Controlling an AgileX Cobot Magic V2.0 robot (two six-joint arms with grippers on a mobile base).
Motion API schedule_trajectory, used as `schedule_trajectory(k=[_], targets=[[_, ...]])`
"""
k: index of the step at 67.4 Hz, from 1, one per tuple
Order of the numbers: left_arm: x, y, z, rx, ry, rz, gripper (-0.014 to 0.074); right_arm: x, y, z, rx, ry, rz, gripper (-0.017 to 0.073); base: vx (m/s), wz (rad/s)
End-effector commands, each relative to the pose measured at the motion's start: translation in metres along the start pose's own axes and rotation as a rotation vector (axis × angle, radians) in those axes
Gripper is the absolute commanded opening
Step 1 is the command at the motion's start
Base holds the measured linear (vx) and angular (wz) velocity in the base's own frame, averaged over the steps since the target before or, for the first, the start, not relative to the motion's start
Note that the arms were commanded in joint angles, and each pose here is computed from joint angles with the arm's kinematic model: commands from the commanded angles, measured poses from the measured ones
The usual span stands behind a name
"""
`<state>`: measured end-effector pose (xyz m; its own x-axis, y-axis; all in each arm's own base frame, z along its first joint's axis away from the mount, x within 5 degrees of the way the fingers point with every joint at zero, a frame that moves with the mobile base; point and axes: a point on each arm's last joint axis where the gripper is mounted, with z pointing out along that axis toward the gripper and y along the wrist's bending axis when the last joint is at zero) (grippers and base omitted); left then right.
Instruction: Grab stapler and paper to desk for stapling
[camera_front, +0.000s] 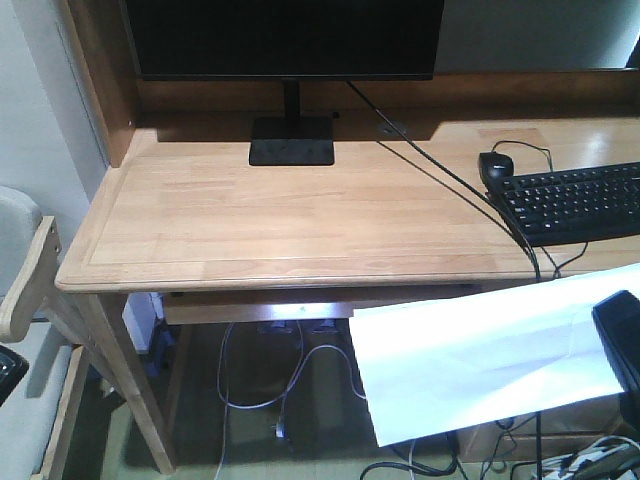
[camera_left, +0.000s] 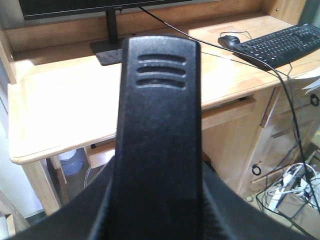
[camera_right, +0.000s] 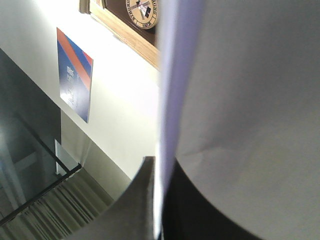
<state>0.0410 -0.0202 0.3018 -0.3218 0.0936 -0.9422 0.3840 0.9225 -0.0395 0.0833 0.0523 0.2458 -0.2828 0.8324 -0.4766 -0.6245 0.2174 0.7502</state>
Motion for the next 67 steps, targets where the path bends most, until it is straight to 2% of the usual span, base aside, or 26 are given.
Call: schedule_trajectory(k=[1, 67], targets=[[-0.0180, -0.0007, -0.0042, 0.006, -0.130, -0.008, -0.0006, 0.0012, 0.0009, -0.0050, -0.040, -0.015, 0.000, -0.0005, 0.09, 0.04], [-0.0180, -0.0007, -0.0042, 0.006, -0.130, -0.008, -0.0006, 0.0012, 0.0008, -0.0050, -0.039, -0.015, 0.000, -0.0005, 0.08, 0.03]])
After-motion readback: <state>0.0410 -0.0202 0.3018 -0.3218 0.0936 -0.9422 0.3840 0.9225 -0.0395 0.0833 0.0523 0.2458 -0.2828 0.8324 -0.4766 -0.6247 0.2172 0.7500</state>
